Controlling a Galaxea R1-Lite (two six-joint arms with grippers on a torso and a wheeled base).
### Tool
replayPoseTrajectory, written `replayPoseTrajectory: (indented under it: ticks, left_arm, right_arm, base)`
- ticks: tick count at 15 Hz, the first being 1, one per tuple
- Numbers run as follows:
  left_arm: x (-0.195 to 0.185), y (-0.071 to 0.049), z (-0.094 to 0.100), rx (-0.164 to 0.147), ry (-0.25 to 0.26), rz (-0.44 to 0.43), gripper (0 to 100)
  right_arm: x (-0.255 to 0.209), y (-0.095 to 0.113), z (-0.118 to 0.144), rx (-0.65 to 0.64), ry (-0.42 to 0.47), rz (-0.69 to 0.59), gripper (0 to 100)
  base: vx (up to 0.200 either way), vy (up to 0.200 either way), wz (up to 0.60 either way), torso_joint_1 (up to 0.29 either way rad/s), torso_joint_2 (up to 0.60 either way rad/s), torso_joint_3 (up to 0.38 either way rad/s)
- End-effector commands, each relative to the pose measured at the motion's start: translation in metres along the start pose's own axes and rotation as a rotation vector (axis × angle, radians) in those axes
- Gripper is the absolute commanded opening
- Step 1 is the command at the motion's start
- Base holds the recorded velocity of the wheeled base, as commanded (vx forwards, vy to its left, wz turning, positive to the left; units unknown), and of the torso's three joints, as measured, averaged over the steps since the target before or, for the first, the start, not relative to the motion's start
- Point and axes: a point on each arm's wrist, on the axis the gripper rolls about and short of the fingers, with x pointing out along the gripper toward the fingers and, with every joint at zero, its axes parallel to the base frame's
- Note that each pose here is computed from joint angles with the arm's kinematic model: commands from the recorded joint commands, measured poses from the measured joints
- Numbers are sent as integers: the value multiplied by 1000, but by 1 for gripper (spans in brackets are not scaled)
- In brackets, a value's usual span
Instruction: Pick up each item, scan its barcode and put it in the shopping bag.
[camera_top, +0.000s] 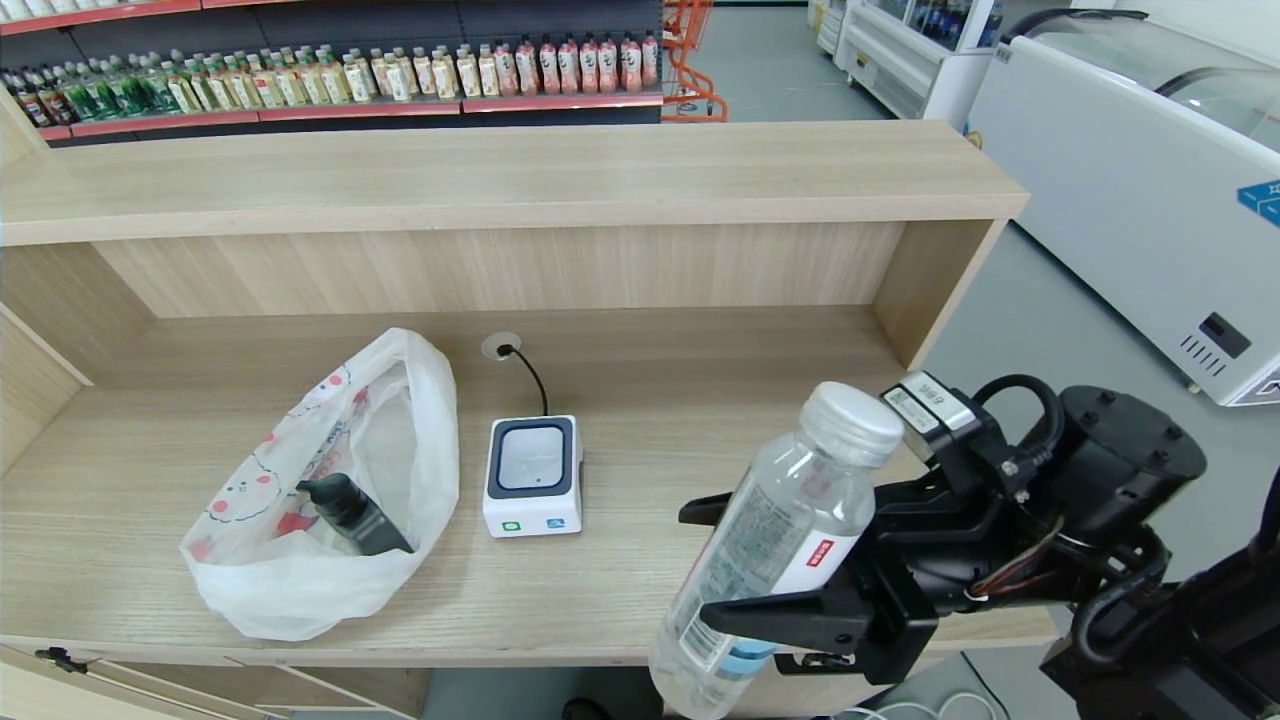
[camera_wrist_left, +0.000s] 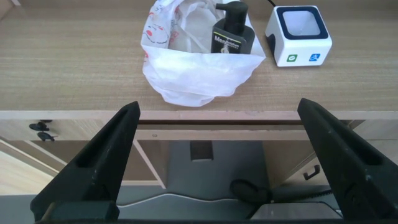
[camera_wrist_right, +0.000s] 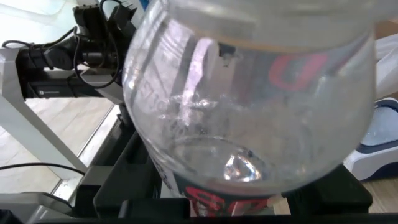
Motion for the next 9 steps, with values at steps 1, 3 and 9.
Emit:
replayPoseTrajectory:
  ticks: [1,3,9]
  left_arm:
    - [0,0,0,-1,0,0,100]
    - [0,0,0,-1,0,0,100]
    - [0,0,0,-1,0,0,100]
  right_arm:
    - [3,-4,-10,27,15,3,0]
    - [7,-4,-16,44,24,14,0]
    - [8,-8,-20,84,28,12,0]
  base:
    - [0,0,0,0,0,0]
    - [0,0,0,0,0,0]
    - [0,0,0,0,0,0]
